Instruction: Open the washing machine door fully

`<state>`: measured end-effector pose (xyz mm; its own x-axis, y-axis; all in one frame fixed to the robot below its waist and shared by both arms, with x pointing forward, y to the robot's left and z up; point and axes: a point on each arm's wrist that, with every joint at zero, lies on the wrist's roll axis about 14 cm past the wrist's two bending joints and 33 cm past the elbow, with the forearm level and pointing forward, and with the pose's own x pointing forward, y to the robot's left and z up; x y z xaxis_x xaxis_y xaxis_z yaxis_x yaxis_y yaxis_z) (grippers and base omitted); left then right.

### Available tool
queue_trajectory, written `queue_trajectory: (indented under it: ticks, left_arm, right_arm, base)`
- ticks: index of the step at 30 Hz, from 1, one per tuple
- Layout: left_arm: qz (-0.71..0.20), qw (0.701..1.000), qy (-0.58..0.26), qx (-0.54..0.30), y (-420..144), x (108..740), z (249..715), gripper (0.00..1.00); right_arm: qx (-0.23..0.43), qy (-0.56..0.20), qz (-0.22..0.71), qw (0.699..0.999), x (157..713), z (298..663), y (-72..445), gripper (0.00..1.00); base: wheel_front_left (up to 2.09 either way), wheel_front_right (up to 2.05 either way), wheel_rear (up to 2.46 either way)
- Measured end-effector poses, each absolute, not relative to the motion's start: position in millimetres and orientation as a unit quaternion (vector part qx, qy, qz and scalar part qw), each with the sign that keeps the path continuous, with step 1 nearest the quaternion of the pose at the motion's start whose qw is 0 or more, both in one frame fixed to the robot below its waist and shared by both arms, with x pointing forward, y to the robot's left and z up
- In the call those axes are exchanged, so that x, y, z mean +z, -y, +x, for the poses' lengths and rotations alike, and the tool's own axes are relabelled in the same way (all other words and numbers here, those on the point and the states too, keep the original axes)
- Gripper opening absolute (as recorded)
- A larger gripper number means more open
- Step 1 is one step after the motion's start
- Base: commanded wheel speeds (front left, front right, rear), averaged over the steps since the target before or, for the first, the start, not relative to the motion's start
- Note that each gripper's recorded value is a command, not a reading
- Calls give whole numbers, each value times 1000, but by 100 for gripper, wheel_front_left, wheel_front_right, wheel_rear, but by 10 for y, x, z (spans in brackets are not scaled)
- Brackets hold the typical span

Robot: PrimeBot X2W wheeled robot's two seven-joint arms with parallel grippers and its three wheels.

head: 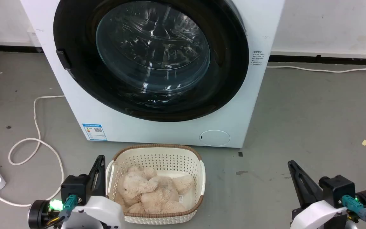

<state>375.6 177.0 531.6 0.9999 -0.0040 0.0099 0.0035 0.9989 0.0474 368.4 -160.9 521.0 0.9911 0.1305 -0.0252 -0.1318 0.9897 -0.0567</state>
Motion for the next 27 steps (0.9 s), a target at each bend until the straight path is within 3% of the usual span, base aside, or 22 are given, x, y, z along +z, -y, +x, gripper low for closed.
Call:
queue_trajectory:
  ticks: [26, 27]
  left_arm:
    - [24, 1000, 5, -2, -1769, 5315, 3756, 0]
    - [24, 1000, 5, -2, -1769, 5315, 3756, 100]
  right_arm:
    - [66, -11, -29, 997, 5210, 3684, 1610, 0]
    - [66, -11, -29, 997, 5208, 3683, 1610, 100]
  base:
    - [0, 0, 0]
    - [0, 0, 0]
